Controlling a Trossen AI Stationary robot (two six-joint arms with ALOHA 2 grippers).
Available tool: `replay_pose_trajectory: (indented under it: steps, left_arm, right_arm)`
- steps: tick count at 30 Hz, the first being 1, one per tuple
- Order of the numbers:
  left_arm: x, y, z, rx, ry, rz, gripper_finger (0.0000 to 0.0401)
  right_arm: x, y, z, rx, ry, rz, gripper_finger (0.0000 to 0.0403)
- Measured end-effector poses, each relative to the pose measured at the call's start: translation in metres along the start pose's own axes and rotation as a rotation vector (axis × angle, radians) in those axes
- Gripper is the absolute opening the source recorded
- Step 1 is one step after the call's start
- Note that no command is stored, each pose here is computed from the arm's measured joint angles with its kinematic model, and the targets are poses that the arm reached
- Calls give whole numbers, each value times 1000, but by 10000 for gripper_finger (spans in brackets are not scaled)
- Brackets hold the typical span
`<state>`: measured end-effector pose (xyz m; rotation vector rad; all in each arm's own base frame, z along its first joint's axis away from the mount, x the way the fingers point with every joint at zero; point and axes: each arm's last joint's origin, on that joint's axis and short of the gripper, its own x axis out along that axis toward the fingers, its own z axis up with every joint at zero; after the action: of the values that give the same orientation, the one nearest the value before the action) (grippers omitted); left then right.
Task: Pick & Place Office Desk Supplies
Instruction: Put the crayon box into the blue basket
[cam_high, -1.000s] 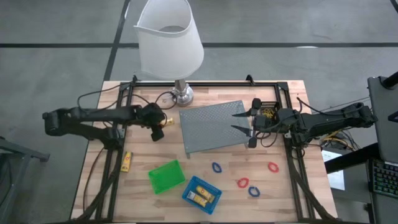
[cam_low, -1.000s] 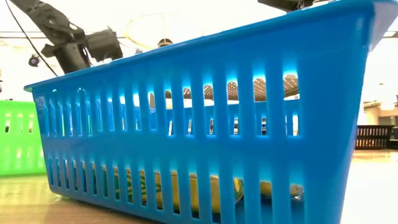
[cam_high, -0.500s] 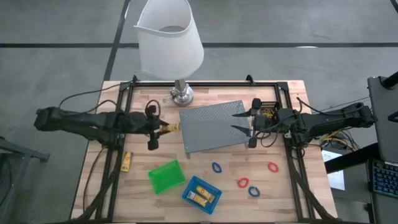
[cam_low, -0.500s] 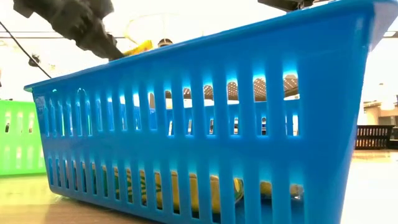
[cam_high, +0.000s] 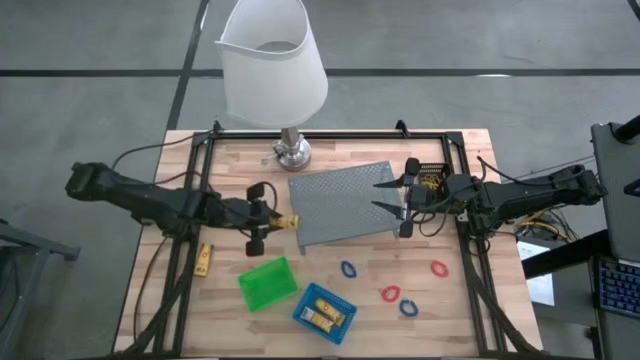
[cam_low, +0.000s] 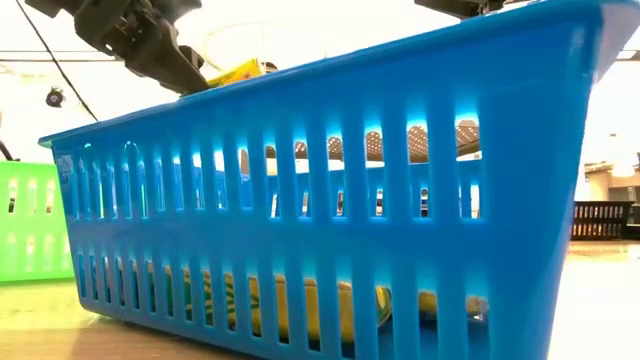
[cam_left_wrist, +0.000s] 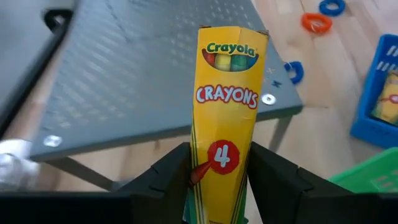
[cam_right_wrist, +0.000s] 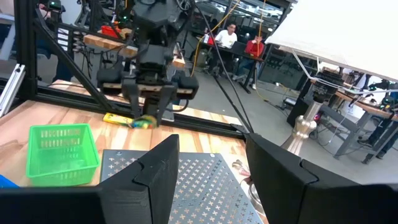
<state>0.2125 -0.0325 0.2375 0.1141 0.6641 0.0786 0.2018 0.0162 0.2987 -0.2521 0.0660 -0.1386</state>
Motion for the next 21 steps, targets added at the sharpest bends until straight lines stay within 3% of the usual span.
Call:
replay_pose_trajectory:
  steps: [5,13,21]
  left_arm:
    - [8,-19,6,-4,20,-55,155]
    - [1,-58,50,161,-25,-119,155]
    - [29,-85,76,146,157,-106,155]
  right_arm:
    - [0,0,0,0,0,0,185]
    - [0,0,0,0,0,1,185]
    - [0,0,0,0,0,0,185]
